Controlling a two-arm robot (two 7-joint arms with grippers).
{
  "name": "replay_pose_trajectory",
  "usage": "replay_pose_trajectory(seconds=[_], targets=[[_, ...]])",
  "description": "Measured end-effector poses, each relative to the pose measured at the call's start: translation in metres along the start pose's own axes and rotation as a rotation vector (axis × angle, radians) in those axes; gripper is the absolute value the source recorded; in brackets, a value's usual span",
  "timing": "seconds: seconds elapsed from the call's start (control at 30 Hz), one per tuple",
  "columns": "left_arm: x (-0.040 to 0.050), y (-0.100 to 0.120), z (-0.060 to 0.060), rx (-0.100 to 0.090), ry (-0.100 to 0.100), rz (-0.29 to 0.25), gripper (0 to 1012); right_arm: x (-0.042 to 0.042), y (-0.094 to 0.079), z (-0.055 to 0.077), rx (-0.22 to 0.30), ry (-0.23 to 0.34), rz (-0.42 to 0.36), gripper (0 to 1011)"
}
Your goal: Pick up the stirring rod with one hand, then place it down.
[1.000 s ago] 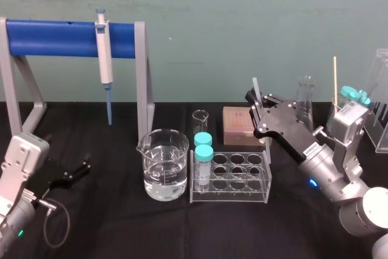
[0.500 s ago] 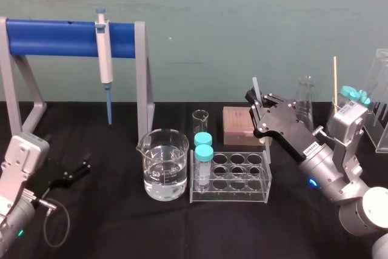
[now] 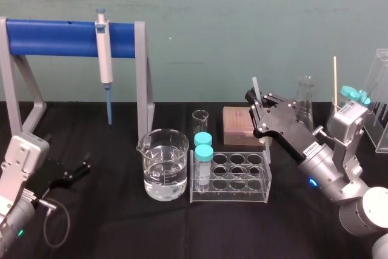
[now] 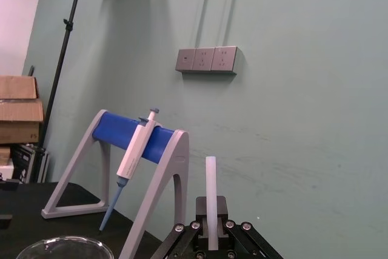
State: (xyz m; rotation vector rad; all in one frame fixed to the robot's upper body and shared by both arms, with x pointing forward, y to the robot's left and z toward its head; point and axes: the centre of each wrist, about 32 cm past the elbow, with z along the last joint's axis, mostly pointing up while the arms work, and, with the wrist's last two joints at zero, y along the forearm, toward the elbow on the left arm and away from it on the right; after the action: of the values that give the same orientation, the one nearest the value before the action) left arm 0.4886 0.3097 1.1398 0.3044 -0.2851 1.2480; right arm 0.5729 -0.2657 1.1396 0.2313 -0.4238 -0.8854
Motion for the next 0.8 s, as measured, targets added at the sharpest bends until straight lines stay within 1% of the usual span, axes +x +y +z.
replay_pose_trajectory(seconds=[0.8], targets=[[0.0, 0.0, 0.0, 0.0, 0.0, 0.0, 1000, 0.0001, 0.0, 0.0001, 0.0, 0.001, -0.001, 68]])
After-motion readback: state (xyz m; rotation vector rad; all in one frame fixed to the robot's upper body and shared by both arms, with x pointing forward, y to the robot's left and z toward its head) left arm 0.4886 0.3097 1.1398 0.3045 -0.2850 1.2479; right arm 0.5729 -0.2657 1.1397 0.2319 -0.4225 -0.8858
